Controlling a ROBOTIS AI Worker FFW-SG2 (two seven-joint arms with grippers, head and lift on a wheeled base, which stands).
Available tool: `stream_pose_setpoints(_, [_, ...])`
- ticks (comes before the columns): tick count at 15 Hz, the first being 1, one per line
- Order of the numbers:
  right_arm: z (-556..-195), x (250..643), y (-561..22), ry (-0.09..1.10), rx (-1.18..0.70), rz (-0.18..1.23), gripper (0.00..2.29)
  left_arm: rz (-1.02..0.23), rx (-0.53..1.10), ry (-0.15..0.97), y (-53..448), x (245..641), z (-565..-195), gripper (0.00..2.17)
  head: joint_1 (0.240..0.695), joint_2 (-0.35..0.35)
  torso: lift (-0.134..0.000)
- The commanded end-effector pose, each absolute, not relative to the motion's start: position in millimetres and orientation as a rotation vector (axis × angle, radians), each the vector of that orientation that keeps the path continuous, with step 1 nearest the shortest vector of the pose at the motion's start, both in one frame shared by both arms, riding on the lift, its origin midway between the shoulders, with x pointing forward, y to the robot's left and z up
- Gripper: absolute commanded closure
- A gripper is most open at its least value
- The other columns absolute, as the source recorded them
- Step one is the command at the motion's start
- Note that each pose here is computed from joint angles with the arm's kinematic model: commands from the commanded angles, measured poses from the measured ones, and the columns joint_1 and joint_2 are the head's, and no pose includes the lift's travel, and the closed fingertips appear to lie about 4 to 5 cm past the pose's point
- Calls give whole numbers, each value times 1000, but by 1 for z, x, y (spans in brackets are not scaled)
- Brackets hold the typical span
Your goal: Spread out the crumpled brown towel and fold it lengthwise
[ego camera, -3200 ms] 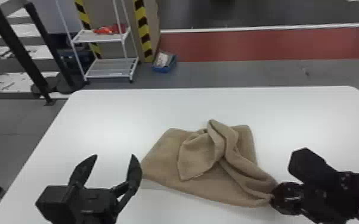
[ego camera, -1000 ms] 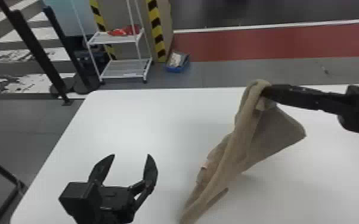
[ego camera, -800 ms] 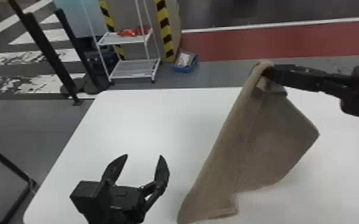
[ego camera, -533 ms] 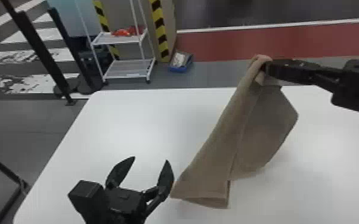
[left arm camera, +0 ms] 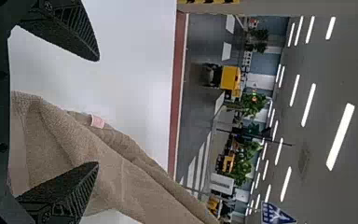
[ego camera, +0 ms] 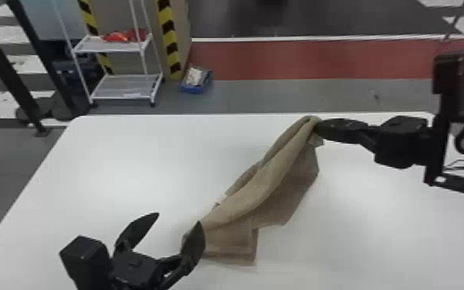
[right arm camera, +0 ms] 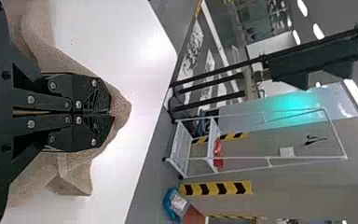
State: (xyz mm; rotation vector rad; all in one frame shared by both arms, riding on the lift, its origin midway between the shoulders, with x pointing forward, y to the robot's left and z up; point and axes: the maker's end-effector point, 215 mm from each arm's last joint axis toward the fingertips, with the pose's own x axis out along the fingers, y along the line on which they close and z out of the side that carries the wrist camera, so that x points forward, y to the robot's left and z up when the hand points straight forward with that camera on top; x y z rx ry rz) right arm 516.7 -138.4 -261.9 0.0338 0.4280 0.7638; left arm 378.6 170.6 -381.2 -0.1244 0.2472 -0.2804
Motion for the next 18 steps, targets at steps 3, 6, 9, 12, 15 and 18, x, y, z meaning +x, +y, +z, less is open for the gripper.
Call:
stream_pose_setpoints(3, [-303, 534, -146, 529, -13, 695, 1318, -283, -131, 256, 169, 377, -383, 93, 695, 31, -124])
stream_pose_setpoints(6, [-310, 540, -140, 551, -25, 675, 917, -296, -129, 268, 166, 375, -384, 93, 695, 25, -124])
stream_pose_setpoints(9, [-320, 540, -146, 574, -37, 633, 363, -358, -134, 361, 155, 366, -407, 80, 695, 26, -124])
stream_pose_setpoints(12, [-340, 540, -159, 610, -61, 551, 110, -427, -127, 405, 139, 362, -417, 80, 695, 2, -124])
stream_pose_setpoints(15, [-353, 535, -177, 639, -39, 488, 63, -471, -117, 406, 124, 359, -417, 113, 695, -37, -124])
stream_pose_setpoints(18, [-354, 529, -186, 641, -12, 473, 63, -502, -98, 406, 116, 357, -417, 262, 695, -65, -124])
